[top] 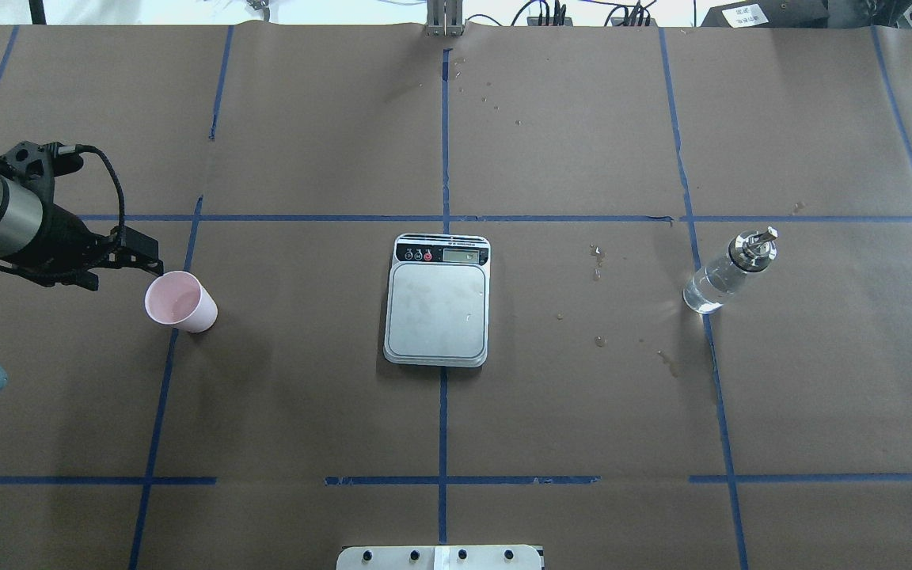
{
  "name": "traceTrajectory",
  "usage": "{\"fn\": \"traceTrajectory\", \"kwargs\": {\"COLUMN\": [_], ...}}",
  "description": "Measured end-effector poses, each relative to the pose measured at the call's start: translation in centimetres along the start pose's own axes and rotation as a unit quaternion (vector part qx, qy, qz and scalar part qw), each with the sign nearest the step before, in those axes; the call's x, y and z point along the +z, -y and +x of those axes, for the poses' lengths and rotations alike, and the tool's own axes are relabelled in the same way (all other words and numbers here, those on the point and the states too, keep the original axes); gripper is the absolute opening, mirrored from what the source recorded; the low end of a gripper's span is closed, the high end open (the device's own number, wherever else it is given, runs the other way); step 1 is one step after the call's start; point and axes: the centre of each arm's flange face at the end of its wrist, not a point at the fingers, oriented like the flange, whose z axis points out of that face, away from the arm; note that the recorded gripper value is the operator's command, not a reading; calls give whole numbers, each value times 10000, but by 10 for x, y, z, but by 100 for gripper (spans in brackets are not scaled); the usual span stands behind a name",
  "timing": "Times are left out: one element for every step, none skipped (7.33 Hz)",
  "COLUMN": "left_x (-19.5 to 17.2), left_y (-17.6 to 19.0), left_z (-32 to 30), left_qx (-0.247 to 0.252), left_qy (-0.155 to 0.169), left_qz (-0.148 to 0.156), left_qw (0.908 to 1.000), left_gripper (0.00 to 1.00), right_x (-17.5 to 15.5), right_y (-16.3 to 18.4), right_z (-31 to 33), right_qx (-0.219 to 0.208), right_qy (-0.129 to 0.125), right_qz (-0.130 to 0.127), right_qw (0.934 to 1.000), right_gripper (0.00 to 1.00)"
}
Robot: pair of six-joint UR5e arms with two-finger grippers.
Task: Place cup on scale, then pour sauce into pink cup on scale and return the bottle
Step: 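Reach the left gripper down to the pink paper cup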
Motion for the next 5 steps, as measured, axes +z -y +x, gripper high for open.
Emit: {"fn": "traceTrajectory", "kwargs": {"left_x": [11,18,23,28,33], "left_y": [-2,-5,-8,-10,-12], "left_z": [-1,-1,0,1,3], "left_qx": [-2,10,27,47,68], "left_qy": [80,133,158,178,198], "left_qz": [-18,-49,-80,-114,-137], "left_qw": [10000,9999,9998,9998,9997], "left_gripper": [100,100,100,100,97], "right_x": [0,1,1,1,1], "right_y": [0,1,1,1,1], "right_z": [0,-1,-3,-3,-4], "right_qx": [28,74,112,142,163], "right_qy": [23,86,153,186,214], "right_qz": [-7,-16,-19,-24,-32], "right_qw": [10000,9999,9998,9997,9996], "right_gripper": [100,100,100,100,100]}}
